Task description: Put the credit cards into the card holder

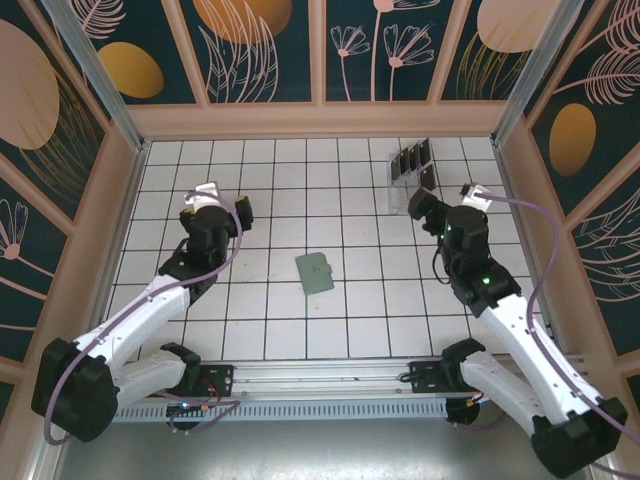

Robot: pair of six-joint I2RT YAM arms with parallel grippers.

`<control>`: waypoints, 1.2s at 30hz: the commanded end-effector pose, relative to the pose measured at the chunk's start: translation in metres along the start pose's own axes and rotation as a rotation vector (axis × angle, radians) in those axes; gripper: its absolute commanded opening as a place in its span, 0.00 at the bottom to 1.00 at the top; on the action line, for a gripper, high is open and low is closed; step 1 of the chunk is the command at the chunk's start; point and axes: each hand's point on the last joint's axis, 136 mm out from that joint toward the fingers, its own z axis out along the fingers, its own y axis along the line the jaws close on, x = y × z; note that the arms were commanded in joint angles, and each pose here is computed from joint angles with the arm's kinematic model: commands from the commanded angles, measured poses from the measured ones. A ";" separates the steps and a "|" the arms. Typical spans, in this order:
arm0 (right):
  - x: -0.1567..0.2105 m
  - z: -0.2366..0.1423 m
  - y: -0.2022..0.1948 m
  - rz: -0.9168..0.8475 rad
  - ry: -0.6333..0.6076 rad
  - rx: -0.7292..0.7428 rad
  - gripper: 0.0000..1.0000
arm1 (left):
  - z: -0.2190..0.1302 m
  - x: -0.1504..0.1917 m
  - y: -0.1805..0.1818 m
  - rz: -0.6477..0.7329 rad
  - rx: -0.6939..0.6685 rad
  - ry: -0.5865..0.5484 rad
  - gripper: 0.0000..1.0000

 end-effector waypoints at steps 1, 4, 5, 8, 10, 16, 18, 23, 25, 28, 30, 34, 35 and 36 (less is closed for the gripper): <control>0.012 0.026 -0.034 -0.084 -0.017 0.096 0.99 | 0.002 -0.016 0.030 -0.002 -0.065 -0.129 0.99; 0.026 0.047 -0.065 -0.071 -0.021 0.161 0.99 | 0.004 -0.007 0.060 -0.001 -0.125 -0.143 0.99; 0.030 0.053 -0.073 -0.062 -0.024 0.176 0.99 | 0.005 -0.003 0.068 0.014 -0.131 -0.145 0.98; 0.039 0.069 -0.090 -0.070 -0.034 0.202 0.99 | 0.010 0.009 0.089 0.045 -0.150 -0.152 0.99; 0.043 0.079 -0.092 -0.107 -0.049 0.202 0.99 | 0.017 0.020 0.102 0.026 -0.182 -0.140 0.99; 0.043 0.088 -0.087 -0.198 -0.141 0.148 0.99 | 0.024 0.039 0.107 0.053 -0.167 -0.179 0.99; 0.049 0.091 -0.087 -0.228 -0.155 0.120 0.99 | 0.028 0.042 0.104 0.053 -0.144 -0.188 0.99; 0.058 0.089 -0.089 -0.198 -0.205 0.010 0.99 | 0.039 0.037 0.086 0.081 -0.050 -0.216 0.99; 0.056 0.088 -0.082 -0.216 -0.225 -0.043 0.99 | 0.041 0.041 0.083 0.099 -0.029 -0.222 0.99; 0.062 0.083 -0.084 -0.216 -0.277 -0.069 0.99 | 0.045 0.050 0.082 0.100 -0.011 -0.228 0.98; 0.067 0.079 -0.085 -0.228 -0.309 -0.070 0.98 | 0.049 0.051 0.082 0.093 -0.009 -0.225 0.99; 0.074 0.097 -0.082 -0.243 -0.223 -0.065 0.98 | 0.055 0.053 0.083 0.087 0.005 -0.194 0.99; 0.074 0.097 -0.082 -0.243 -0.225 -0.066 0.98 | 0.057 0.053 0.084 0.084 0.005 -0.190 0.99; 0.073 0.096 -0.082 -0.243 -0.232 -0.067 0.98 | 0.058 0.054 0.084 0.081 0.013 -0.183 0.99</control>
